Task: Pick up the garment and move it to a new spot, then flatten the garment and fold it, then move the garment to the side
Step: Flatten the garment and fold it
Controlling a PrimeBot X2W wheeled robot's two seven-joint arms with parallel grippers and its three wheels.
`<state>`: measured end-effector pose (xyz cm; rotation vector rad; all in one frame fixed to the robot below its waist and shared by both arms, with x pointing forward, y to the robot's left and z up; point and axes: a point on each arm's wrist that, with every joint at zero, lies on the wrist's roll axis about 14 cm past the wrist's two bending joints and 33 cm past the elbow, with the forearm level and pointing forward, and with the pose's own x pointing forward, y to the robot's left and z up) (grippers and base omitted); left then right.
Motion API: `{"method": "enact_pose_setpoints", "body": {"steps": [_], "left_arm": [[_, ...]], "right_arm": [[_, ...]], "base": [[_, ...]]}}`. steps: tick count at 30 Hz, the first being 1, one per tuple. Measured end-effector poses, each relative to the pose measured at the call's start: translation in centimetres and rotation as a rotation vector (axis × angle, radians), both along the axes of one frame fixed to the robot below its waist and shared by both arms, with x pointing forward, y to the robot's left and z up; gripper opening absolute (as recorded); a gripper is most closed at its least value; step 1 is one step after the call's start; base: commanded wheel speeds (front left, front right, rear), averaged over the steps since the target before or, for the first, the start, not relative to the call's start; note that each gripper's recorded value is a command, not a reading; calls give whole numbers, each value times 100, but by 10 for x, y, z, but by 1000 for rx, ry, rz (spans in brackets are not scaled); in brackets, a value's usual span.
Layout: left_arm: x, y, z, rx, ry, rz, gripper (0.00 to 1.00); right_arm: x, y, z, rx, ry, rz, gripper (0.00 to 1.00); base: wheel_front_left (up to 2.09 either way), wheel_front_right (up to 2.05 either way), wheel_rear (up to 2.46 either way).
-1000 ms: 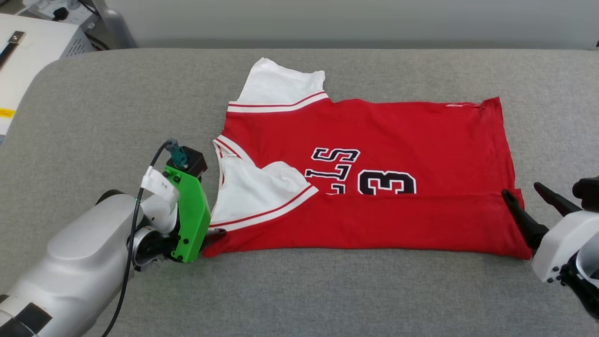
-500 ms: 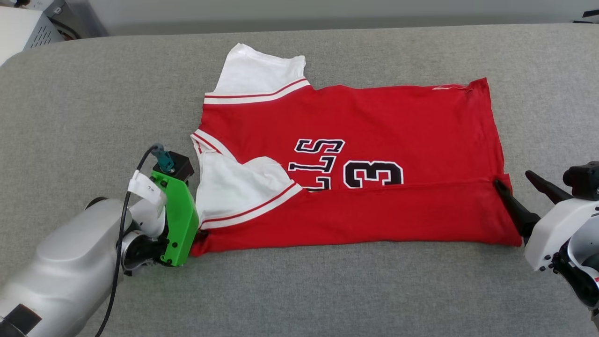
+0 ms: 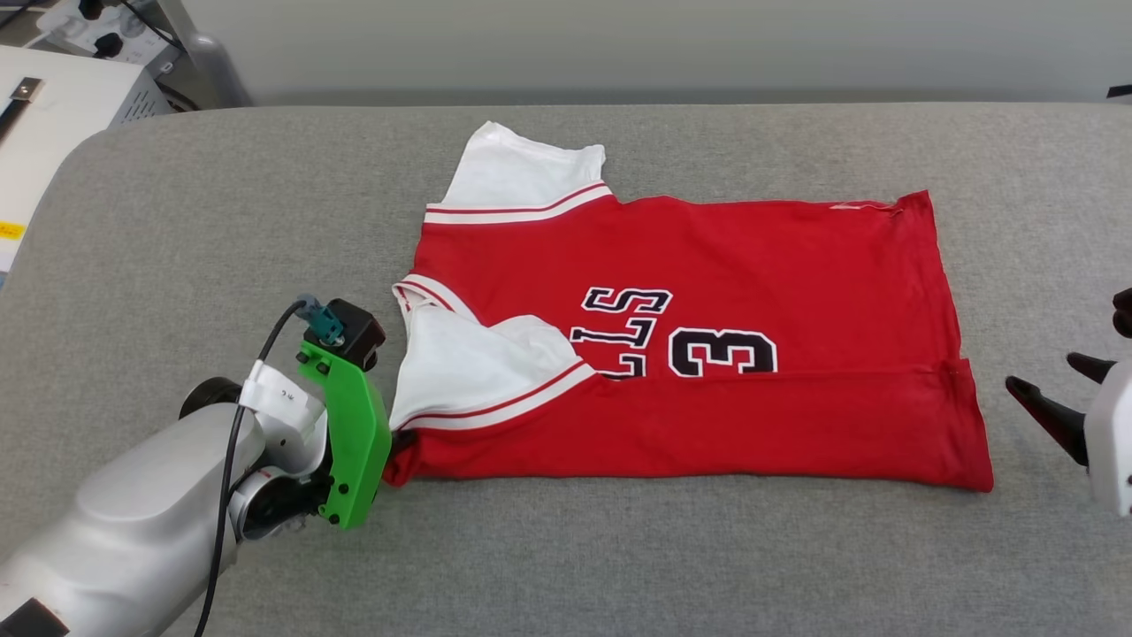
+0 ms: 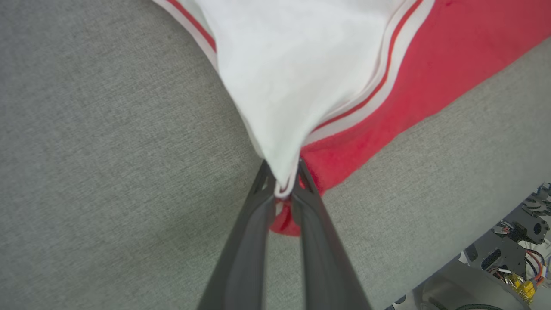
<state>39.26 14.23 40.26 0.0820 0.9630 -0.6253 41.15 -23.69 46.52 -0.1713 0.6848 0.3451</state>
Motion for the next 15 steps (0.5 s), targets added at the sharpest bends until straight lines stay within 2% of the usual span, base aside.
{"method": "enact_pose_setpoints", "body": {"steps": [6,15], "left_arm": [[-3,1,5,-11,-31,-18,0],[0,-1,-4,-15,-31,-37,0]], "right_arm": [[-10,0,-16,-67,158,31,100],[-15,11,-72,-65,318,14,100]], "base": [[0,0,0],[0,0,0]]}}
